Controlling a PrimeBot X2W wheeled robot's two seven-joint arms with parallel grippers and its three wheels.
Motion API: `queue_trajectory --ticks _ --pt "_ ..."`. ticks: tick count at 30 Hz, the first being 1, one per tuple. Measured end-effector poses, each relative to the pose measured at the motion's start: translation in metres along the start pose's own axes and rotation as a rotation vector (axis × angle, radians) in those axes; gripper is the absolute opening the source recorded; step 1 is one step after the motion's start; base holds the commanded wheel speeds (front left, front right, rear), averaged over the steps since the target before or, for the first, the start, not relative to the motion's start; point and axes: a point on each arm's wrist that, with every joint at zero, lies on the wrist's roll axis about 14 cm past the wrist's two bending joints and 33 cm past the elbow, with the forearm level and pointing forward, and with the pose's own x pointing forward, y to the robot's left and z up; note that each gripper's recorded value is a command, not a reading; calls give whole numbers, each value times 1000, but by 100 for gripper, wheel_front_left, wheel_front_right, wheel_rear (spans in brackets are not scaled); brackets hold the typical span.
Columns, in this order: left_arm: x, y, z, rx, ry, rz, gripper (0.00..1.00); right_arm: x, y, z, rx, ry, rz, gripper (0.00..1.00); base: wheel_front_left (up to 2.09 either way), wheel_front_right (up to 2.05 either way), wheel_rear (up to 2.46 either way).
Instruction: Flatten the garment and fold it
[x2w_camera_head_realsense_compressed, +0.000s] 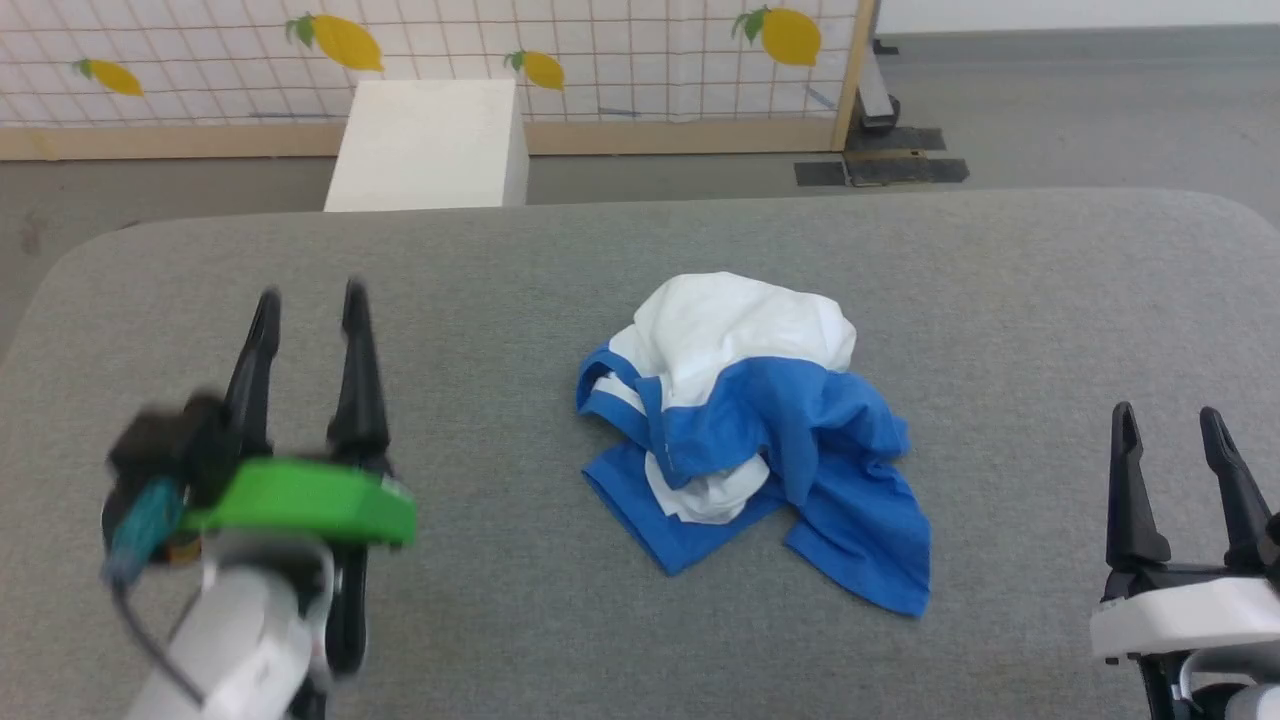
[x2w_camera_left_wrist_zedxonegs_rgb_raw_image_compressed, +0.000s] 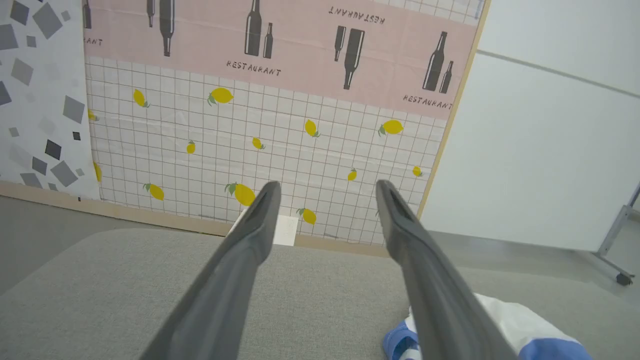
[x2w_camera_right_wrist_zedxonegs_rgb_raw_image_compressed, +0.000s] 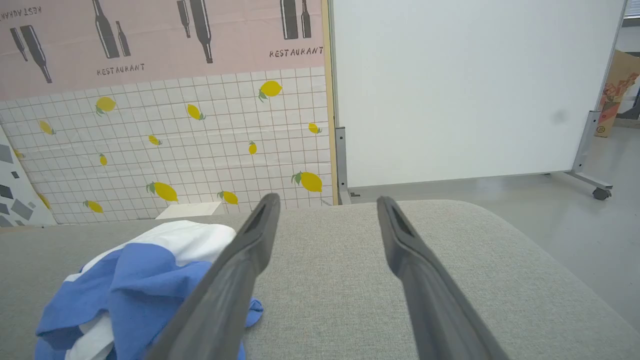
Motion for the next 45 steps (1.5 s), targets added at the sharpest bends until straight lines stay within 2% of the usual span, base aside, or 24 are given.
queue_trajectory --ticks 3,6,9,11,16,22,30,36,40,41,42,45 --pt "-33 13 1 -1 0 69 100 -1 5 -2 4 6 16 100 0 0 0" --pt "-59 26 4 46 -3 140 100 -1 10 -4 7 11 30 100 0 0 0" --pt "-83 30 -1 113 19 163 100 -2 12 -4 9 14 38 100 0 0 0" --pt "-96 32 -4 115 34 191 100 -5 14 -8 9 25 42 100 0 0 0" --pt "-107 31 -8 121 48 186 100 -5 20 -13 7 48 64 100 0 0 0" --pt "-110 31 -17 105 70 186 100 6 46 -19 -24 100 141 100 0 0 0" --pt "-114 39 -30 92 107 211 100 8 88 -73 -73 405 278 100 0 0 0" --pt "-118 48 -35 110 125 238 100 -12 88 -131 -168 713 337 100 0 0 0" --pt "-122 54 -38 119 139 256 100 -21 91 -152 -197 821 361 100 0 0 0" --pt "-124 56 -39 121 143 259 100 -22 90 -157 -198 842 361 43 0 0 0" --pt "-125 57 -39 121 145 264 100 -24 91 -160 -202 858 364 0 0 0 0" --pt "-127 60 -40 118 147 279 100 -21 89 -160 -197 857 352 0 0 0 0"
